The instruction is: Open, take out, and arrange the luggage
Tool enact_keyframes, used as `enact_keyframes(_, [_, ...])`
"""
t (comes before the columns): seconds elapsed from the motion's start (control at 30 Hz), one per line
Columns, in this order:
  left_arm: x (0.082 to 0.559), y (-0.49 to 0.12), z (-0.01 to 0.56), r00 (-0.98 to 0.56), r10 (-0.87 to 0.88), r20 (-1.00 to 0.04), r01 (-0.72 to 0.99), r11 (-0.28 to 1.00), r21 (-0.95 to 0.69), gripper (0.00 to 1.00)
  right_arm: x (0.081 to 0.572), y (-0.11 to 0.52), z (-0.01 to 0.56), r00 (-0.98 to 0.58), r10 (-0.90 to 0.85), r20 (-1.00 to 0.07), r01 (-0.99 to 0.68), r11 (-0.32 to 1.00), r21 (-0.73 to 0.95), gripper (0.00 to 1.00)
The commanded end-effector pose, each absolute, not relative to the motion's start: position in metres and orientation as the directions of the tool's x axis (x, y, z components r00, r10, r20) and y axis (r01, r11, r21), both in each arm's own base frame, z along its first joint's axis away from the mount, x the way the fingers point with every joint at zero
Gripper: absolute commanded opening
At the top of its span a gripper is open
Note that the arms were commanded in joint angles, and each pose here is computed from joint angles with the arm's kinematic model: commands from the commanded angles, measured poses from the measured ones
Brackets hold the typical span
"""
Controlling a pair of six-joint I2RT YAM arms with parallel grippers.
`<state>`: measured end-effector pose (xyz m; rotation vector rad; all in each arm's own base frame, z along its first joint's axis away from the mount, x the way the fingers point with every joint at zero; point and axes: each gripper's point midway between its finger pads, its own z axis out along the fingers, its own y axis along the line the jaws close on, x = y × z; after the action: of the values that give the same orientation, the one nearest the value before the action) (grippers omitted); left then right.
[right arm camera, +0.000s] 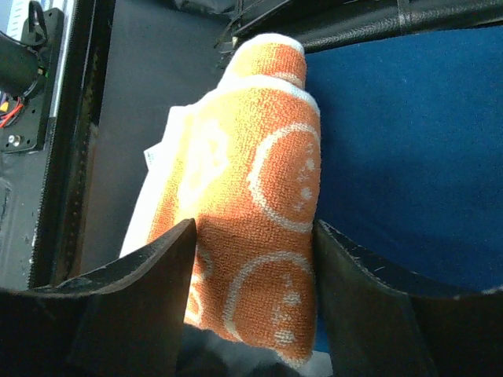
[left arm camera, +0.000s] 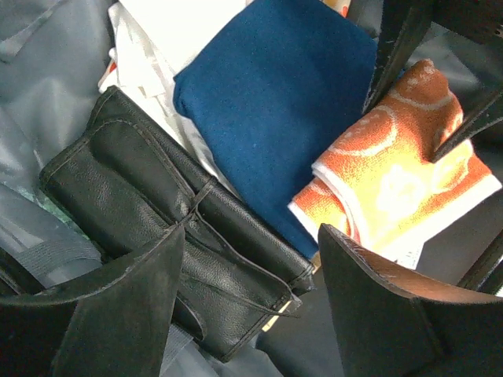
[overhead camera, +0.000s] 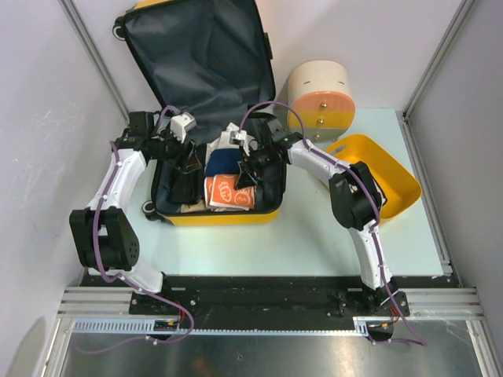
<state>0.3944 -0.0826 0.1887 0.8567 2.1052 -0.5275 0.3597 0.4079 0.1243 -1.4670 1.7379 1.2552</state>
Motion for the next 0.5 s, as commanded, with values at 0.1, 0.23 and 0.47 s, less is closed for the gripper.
enact_keyframes(0.1, [0.388, -0.086, 0.211, -0.403, 0.393, -0.826, 0.735, 0.677, -0.036, 0.74, 0.33, 0.411, 0.156, -0.107, -0.464, -0.879, -0.966, -0.16, 0.202, 0.31])
enact_keyframes(0.23, [0.388, -0.087, 0.214, -0.386, 0.398, -0.832, 0.743, 0.669, -0.024, 0.73, 0.329, 0.406, 0.187, -0.078, -0.446, -0.891, -0.978, -0.137, 0.155, 0.0])
enact_keyframes(0.47, [0.387, -0.094, 0.226, -0.355, 0.381, -0.854, 0.758, 0.652, -0.024, 0.74, 0.375, 0.343, 0.287, -0.153, -0.292, -0.944, -0.982, 0.149, 0.113, 0.0])
